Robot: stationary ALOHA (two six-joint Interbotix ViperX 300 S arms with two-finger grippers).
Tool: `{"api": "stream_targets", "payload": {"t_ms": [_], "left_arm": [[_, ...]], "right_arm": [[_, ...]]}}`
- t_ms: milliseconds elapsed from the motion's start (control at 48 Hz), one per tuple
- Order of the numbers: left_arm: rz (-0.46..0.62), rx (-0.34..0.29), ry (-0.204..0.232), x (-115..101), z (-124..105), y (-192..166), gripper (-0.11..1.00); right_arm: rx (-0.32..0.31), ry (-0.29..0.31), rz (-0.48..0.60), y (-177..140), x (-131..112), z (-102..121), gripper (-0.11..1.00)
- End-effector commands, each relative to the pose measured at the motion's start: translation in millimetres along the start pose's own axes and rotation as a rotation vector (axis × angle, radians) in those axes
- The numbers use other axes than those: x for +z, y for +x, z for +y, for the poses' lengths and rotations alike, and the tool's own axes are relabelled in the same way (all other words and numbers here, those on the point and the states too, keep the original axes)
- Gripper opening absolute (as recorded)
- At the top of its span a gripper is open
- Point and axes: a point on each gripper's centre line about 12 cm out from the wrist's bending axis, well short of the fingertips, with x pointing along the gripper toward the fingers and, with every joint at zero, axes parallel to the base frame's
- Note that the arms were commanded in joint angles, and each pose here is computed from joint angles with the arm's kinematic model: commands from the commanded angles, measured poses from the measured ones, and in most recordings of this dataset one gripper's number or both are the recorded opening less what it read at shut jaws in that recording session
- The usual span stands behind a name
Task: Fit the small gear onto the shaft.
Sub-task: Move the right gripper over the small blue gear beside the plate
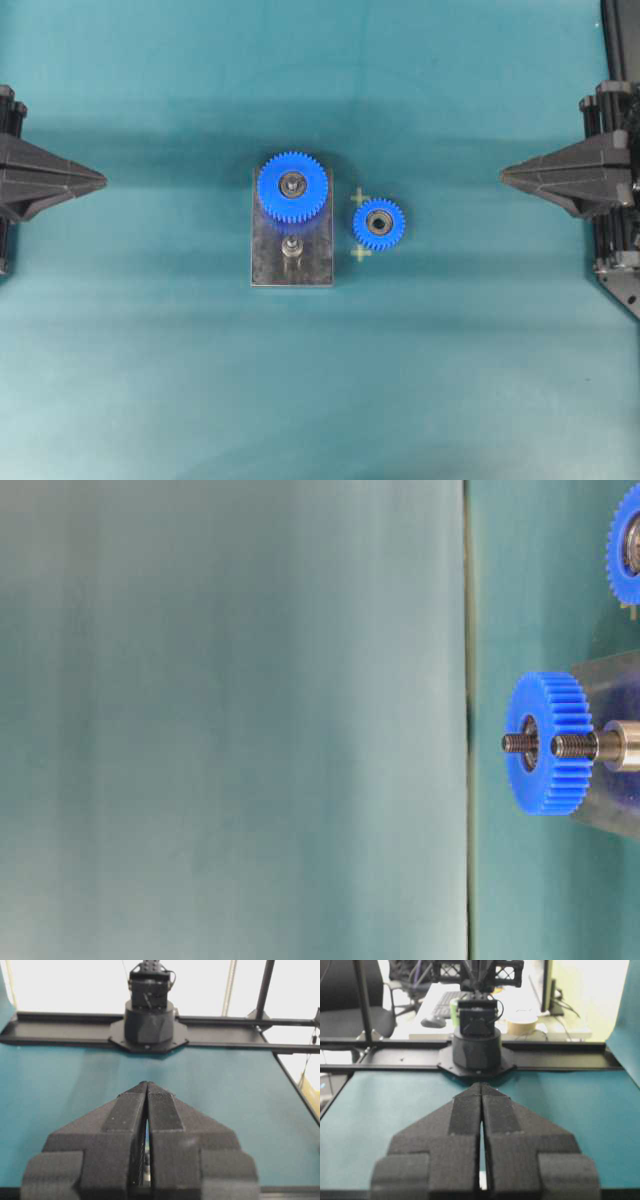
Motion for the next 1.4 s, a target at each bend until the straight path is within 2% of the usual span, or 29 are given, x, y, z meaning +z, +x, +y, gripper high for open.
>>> {"api": "stream_targets", "payload": {"t_ms": [0,63,167,292,458,563,708,813,979,1084,1146,1209,1250,1375], "left_arm": [[-0.009,-0.012,-0.001,8.5,-2.2,6.6,0.0],[0.017,-0.012,-0.006,5.2,-2.3,11.0,0.0],[0.098,-0.023,-0.012,-0.4,-5.0,24.1,0.0],[0.236,-0.023,-0.011,-16.1,-5.5,35.2,0.0],[0.356,-0.021,-0.011,-33.9,-5.7,47.3,0.0],[0.381,-0.02,-0.01,-38.9,-5.4,52.4,0.0],[0.414,-0.019,-0.012,-47.3,-5.5,56.1,0.0],[0.422,-0.017,-0.021,-48.5,-5.6,58.4,0.0],[0.435,0.001,-0.088,-49.6,-4.9,64.1,0.0],[0.453,0.0,-0.088,-54.9,-5.3,64.9,0.0],[0.458,0.0,-0.086,-56.0,-5.3,65.8,0.0],[0.458,0.0,-0.086,-55.9,-5.4,66.2,0.0],[0.461,0.0,-0.084,-56.8,-5.3,66.1,0.0],[0.459,-0.003,-0.084,-56.8,-6.1,64.6,0.0]], "right_arm": [[-0.005,0.009,0.015,1.0,-4.6,-0.9,0.01],[-0.017,0.058,0.043,-0.9,-12.0,-2.2,0.02],[-0.039,0.175,0.112,-1.9,-22.8,-3.9,-0.01],[-0.065,0.246,0.242,0.3,-35.2,-5.9,-0.01],[-0.129,0.301,0.437,8.2,-50.3,-14.0,-0.01],[-0.178,0.32,0.57,16.8,-60.4,-22.1,-0.01],[-0.216,0.329,0.724,32.7,-76.2,-29.3,-0.01],[-0.236,0.337,0.803,50.9,-88.4,-34.7,-0.01],[-0.27,0.367,0.869,81.1,-108.5,-43.6,-0.01],[-0.282,0.371,0.925,95.3,-124.6,-47.7,0.0],[-0.287,0.371,0.968,102.5,-136.2,-49.1,0.05],[-0.292,0.377,1.007,107.4,-144.9,-49.8,0.16],[-0.294,0.379,1.039,109.7,-151.0,-50.1,0.26],[-0.298,0.38,1.13,115.0,-164.7,-50.6,0.65]]}}
